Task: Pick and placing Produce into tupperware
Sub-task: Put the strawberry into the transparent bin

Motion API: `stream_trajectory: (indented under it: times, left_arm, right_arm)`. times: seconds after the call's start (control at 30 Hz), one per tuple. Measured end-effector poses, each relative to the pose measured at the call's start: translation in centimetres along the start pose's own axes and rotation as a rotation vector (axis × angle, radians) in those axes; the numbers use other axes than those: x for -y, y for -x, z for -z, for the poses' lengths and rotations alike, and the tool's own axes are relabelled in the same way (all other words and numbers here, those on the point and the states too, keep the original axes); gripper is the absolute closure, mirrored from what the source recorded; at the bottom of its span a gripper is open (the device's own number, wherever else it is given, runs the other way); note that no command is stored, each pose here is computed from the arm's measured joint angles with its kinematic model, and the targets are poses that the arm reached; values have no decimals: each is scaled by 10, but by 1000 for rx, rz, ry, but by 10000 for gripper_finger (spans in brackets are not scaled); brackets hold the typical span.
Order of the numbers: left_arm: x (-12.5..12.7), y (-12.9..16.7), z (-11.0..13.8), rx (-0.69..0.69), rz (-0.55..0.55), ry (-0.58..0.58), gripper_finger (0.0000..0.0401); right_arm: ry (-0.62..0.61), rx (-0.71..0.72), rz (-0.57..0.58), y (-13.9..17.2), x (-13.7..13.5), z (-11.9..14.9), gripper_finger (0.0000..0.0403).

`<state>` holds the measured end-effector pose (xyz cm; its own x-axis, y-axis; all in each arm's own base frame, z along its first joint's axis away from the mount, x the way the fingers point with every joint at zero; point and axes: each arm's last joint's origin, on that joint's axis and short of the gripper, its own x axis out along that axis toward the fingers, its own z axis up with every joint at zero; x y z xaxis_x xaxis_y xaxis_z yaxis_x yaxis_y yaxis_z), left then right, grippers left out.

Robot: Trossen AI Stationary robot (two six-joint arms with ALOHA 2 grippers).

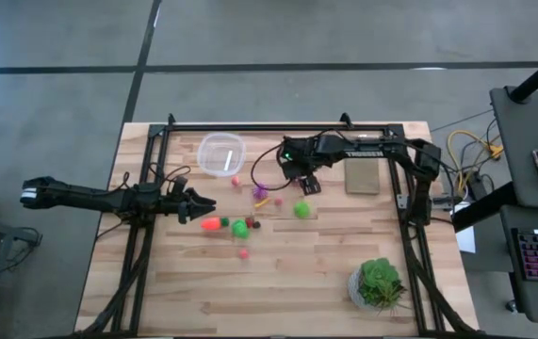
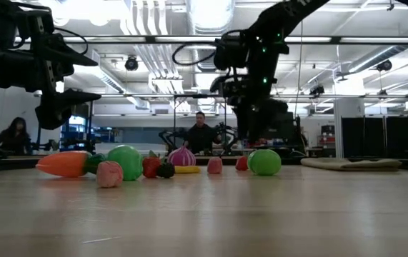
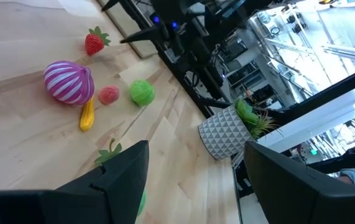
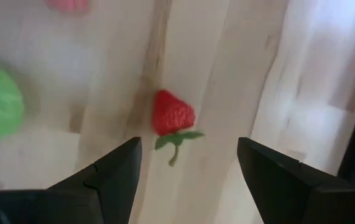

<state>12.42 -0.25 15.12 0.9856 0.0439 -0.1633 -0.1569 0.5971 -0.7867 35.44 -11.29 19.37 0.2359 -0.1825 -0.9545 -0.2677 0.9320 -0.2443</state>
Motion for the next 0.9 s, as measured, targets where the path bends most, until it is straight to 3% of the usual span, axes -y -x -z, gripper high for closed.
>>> stream_trajectory:
  times: [0.33, 0.7, 0.9]
  left_arm:
    - [0, 0, 0, 4, -3, 1, 152]
    - [0, 0, 0, 10, -6, 2, 152]
    - [-1, 0, -1, 25, -19, 2, 152]
  right_arm:
    - [-22, -56, -33, -38, -1, -3, 145]
    - [-47, -48, -3, -40, 6, 0, 146]
    - [-48, -34, -21, -41, 8, 0, 171]
